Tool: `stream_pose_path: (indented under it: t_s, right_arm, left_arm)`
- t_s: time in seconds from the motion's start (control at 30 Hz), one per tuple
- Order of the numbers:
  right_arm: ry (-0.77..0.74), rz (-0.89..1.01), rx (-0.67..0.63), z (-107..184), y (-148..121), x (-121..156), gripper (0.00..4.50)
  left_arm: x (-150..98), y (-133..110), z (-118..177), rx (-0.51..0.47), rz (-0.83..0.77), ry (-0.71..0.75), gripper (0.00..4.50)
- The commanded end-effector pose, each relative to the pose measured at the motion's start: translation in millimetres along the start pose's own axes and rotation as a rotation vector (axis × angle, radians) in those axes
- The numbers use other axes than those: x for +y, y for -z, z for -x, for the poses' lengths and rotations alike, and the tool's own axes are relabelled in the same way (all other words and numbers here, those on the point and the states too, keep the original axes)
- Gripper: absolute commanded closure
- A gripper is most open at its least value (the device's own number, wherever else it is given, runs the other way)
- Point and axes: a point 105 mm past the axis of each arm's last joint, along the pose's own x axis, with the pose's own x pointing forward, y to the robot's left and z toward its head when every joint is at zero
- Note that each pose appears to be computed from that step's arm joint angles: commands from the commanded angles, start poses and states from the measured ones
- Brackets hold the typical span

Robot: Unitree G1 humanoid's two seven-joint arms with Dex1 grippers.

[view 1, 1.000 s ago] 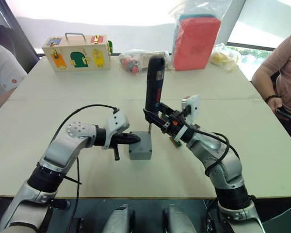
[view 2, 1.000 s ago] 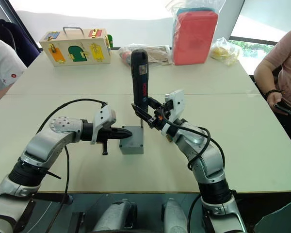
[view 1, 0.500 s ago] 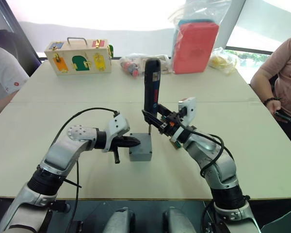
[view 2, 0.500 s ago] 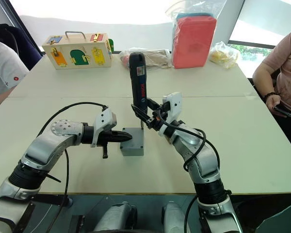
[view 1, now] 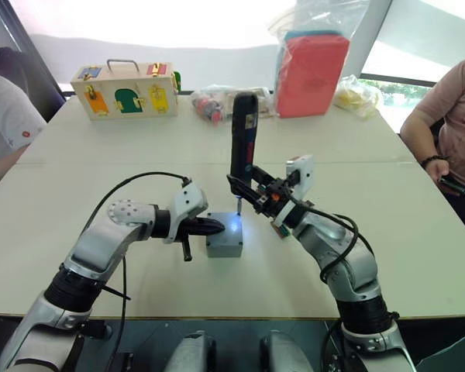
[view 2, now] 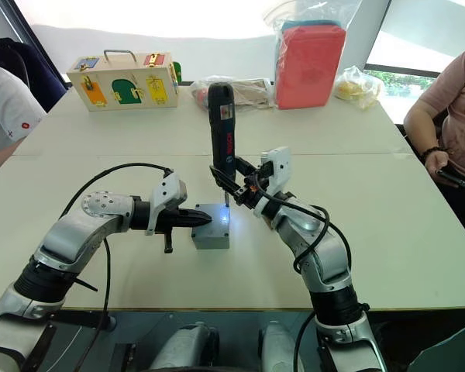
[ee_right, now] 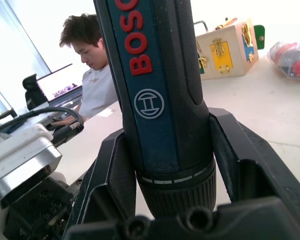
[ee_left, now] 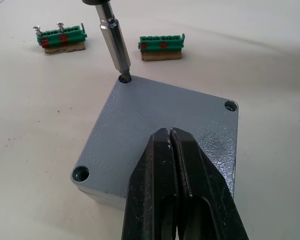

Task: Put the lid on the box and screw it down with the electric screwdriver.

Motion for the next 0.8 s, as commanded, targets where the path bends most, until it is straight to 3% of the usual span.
stream_pose_path:
  t_s: [0.03,0.17,0.27,0.4,0.47,0.5,0.63,0.73,0.8]
  right_arm:
    - [-0.049,0.102,-0.08,-4,-60,7,2.73]
    - [-0.062,0.088,-0.067,-5,-94,1,2.73]
    - [0.009,0.046,-0.1,-6,-118,-13,2.73]
    - [0.136,0.0,-0.153,0,-136,-39,2.73]
    - [0.216,0.008,-0.071,11,-130,-61,2.73]
    - [0.244,0.011,-0.048,16,-128,-68,2.73]
    - [0.32,-0.008,0.209,43,-101,-95,2.73]
    - [0.374,-0.034,0.505,82,-73,-106,2.73]
    - [0.301,-0.147,0.728,110,-47,-96,2.73]
  left_arm:
    - [-2,5,-1,0.02,0.025,-0.008,4.5]
    - [1,1,1,-0.007,0.063,-0.048,4.5]
    - [7,-7,5,-0.052,0.107,-0.108,4.5]
    - [34,-31,16,-0.16,0.121,-0.273,4.5]
    - [47,-61,27,-0.317,0.05,-0.35,4.5]
    - [49,-66,29,-0.349,0.052,-0.358,4.5]
    - [21,-72,23,-0.298,0.061,-0.209,4.5]
    - [-18,-69,27,-0.215,-0.03,0.013,4.5]
    - [-28,-61,30,-0.146,-0.062,0.077,4.5]
